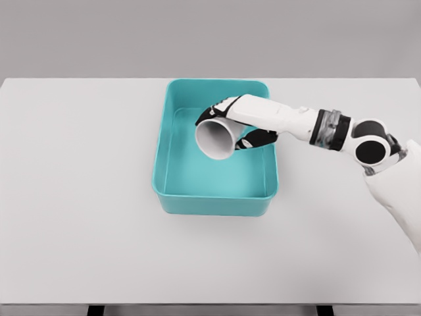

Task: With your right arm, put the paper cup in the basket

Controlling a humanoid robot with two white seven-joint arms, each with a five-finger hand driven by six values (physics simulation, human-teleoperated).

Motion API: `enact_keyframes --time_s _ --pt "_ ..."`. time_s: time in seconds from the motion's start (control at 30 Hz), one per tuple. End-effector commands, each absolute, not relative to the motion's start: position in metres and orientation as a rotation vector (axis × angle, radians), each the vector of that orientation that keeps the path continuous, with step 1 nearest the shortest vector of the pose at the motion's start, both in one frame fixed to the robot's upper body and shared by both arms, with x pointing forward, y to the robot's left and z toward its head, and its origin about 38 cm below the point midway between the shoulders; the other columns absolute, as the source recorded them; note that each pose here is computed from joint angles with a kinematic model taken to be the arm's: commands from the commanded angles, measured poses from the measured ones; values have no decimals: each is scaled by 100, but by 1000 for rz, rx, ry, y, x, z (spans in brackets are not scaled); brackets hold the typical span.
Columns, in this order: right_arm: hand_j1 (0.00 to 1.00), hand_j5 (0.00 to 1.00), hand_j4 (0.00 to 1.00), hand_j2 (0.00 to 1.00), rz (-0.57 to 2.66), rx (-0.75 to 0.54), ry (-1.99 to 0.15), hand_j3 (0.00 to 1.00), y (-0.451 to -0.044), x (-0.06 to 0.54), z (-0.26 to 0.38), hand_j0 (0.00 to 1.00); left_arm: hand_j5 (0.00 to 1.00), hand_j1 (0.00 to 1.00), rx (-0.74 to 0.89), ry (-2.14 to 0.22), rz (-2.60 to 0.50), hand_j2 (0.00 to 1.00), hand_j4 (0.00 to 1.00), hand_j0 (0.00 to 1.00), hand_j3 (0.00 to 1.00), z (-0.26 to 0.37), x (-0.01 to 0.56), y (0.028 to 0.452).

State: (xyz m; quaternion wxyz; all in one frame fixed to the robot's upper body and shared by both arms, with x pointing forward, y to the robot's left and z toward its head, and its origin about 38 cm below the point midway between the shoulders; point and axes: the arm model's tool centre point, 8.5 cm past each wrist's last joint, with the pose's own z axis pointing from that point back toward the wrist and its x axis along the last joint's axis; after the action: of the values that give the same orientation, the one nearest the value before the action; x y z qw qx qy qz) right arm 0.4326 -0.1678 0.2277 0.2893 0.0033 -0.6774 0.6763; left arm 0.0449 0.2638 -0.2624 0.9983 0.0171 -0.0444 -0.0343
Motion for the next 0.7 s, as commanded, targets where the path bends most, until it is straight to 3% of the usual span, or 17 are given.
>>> enact_keyframes --time_s 0.0,0.47,0.53,0.57,0.63,0.67 --pt "57 57 57 57 1838 13 -1765 57 -163 431 217 57 100 100 34 -89 -69 100 100 100 100 -262 45 264" --pt "58 58 58 58 2015 -14 -1575 58 -146 440 181 58 100 100 34 -89 -69 100 100 100 100 -262 45 264" --pt "65 65 65 65 2021 -17 -1569 65 -145 440 179 65 100 100 34 -89 -69 100 100 100 100 -262 45 264" --pt "76 76 76 76 2021 -18 -1568 76 -145 440 180 76 100 100 34 -89 -69 100 100 100 100 -262 45 264" --pt "87 87 87 87 2021 -21 -1568 87 -145 440 180 87 100 100 34 -89 -69 100 100 100 100 -262 45 264" --pt "88 88 88 88 2019 -23 -1568 88 -146 440 180 88 100 100 34 -89 -69 100 100 100 100 -262 45 264"
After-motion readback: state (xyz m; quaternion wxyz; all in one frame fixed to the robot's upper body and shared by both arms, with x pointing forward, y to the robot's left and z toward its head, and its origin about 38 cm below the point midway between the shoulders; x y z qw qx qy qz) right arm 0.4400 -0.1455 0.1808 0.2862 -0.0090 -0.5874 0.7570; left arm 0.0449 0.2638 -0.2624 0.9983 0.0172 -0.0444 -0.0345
